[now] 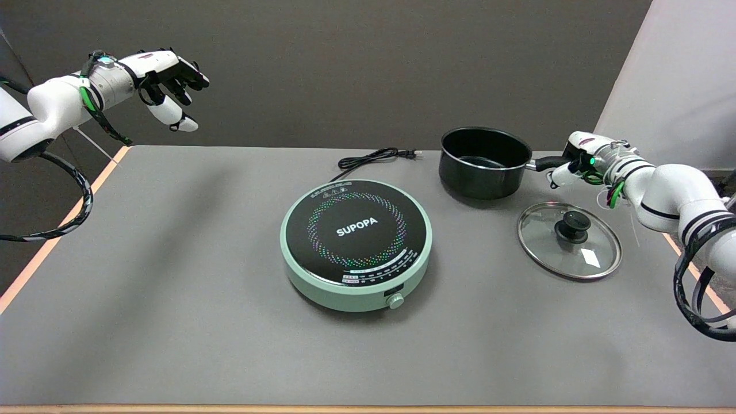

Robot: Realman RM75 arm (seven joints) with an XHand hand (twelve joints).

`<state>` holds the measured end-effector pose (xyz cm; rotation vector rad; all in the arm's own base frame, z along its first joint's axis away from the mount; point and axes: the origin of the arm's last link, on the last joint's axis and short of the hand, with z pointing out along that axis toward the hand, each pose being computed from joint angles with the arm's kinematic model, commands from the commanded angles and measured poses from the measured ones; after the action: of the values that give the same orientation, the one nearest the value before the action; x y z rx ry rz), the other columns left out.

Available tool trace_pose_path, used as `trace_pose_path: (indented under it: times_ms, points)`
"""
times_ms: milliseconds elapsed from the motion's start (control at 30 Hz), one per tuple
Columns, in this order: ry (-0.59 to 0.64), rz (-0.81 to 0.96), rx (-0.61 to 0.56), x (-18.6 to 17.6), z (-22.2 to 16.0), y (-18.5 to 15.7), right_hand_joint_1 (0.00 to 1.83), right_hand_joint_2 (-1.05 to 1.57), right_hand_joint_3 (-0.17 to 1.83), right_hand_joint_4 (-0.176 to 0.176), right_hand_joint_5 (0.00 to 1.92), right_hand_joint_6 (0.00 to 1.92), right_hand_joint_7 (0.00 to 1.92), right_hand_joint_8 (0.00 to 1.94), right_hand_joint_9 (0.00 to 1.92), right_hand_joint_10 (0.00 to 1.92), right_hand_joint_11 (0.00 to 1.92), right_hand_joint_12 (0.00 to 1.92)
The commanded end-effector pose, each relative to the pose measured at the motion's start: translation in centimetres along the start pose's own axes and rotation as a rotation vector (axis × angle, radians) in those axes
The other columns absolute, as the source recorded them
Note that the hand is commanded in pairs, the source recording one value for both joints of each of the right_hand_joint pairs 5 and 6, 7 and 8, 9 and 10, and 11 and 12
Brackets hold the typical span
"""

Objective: Place the pot onto the table.

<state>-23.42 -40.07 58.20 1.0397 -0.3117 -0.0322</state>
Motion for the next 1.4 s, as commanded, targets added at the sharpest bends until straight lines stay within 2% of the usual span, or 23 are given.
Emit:
trace_pose_path:
  times_ms: [33, 200, 400, 500, 533, 633, 667, 767, 800, 833, 867, 900, 1033, 1167, 1267, 1333, 1400]
  points:
    - [0.0, -0.061, 0.015, -0.6, 0.1, -1.2, 1.02, 1.07, 0.68, -0.068, 1.79, 1.79, 1.79, 1.79, 1.79, 1.79, 1.79, 1.79]
    - [0.008, -0.108, 0.017, -0.5, 0.1, -1.3, 1.0, 1.03, 0.69, -0.063, 1.79, 1.79, 1.79, 1.79, 1.79, 1.79, 1.79, 1.79]
    - [0.022, -0.158, 0.036, -0.1, 0.0, -2.0, 0.91, 1.03, 0.61, -0.052, 1.82, 1.82, 1.82, 1.82, 1.82, 1.82, 1.82, 1.82]
    - [0.025, -0.169, 0.039, -0.1, 0.0, -2.1, 0.84, 1.05, 0.58, -0.01, 1.82, 1.82, 1.82, 1.82, 1.82, 1.82, 1.82, 1.82]
    - [0.025, -0.173, 0.04, -0.1, 0.0, -2.2, 0.82, 1.06, 0.57, -0.009, 1.8, 1.8, 1.8, 1.8, 1.8, 1.8, 1.8, 1.8]
    - [0.026, -0.185, 0.043, -0.1, 0.0, -2.2, 0.8, 1.01, 0.55, -0.019, 1.64, 1.64, 1.64, 1.64, 1.64, 1.64, 1.64, 1.64]
    - [0.028, -0.193, 0.045, -0.1, 0.0, -2.3, 0.8, 0.89, 0.59, -0.024, 1.52, 1.52, 1.52, 1.52, 1.52, 1.52, 1.52, 1.52]
    - [0.033, -0.215, 0.047, 0.0, 0.0, -2.4, 0.84, 0.34, 0.94, -0.004, 1.21, 1.21, 1.21, 1.21, 1.21, 1.21, 1.21, 1.21]
    - [0.036, -0.226, 0.047, 0.1, -0.1, -2.4, 0.86, 0.21, 1.01, -0.026, 1.11, 1.11, 1.11, 1.11, 1.11, 1.11, 1.11, 1.11]
    - [0.038, -0.234, 0.047, 0.2, -0.1, -2.4, 0.9, 0.01, 1.09, -0.112, 0.94, 0.94, 0.94, 0.94, 0.94, 0.94, 0.94, 0.94]
    - [0.04, -0.244, 0.047, 0.2, -0.1, -2.4, 0.98, -0.23, 1.09, -0.176, 0.79, 0.79, 0.79, 0.79, 0.79, 0.79, 0.79, 0.79]
    - [0.042, -0.25, 0.046, 0.2, -0.1, -2.5, 1.07, -0.34, 1.02, -0.174, 0.63, 0.63, 0.63, 0.63, 0.63, 0.63, 0.63, 0.63]
    - [0.043, -0.252, 0.046, 0.2, -0.1, -2.4, 1.09, -0.48, 0.97, -0.176, 0.5, 0.5, 0.5, 0.5, 0.5, 0.5, 0.5, 0.5]
    - [0.048, -0.265, 0.043, 0.3, -0.2, -2.5, 1.09, -0.68, 0.91, -0.135, 0.32, 0.32, 0.32, 0.32, 0.32, 0.32, 0.32, 0.32]
    - [0.07, -0.263, 0.039, 1.1, -0.3, -2.6, 1.06, -0.71, 0.81, -0.136, 0.23, 0.23, 0.23, 0.23, 0.23, 0.23, 0.23, 0.23]
    - [0.092, -0.257, 0.033, 1.8, -0.5, -2.5, 1.01, -0.67, 0.65, -0.138, 0.17, 0.17, 0.17, 0.17, 0.17, 0.17, 0.17, 0.17]
    - [0.118, -0.236, 0.031, 2.7, -0.8, -2.4, 0.98, -0.65, 0.62, -0.138, 0.13, 0.13, 0.13, 0.13, 0.13, 0.13, 0.13, 0.13]
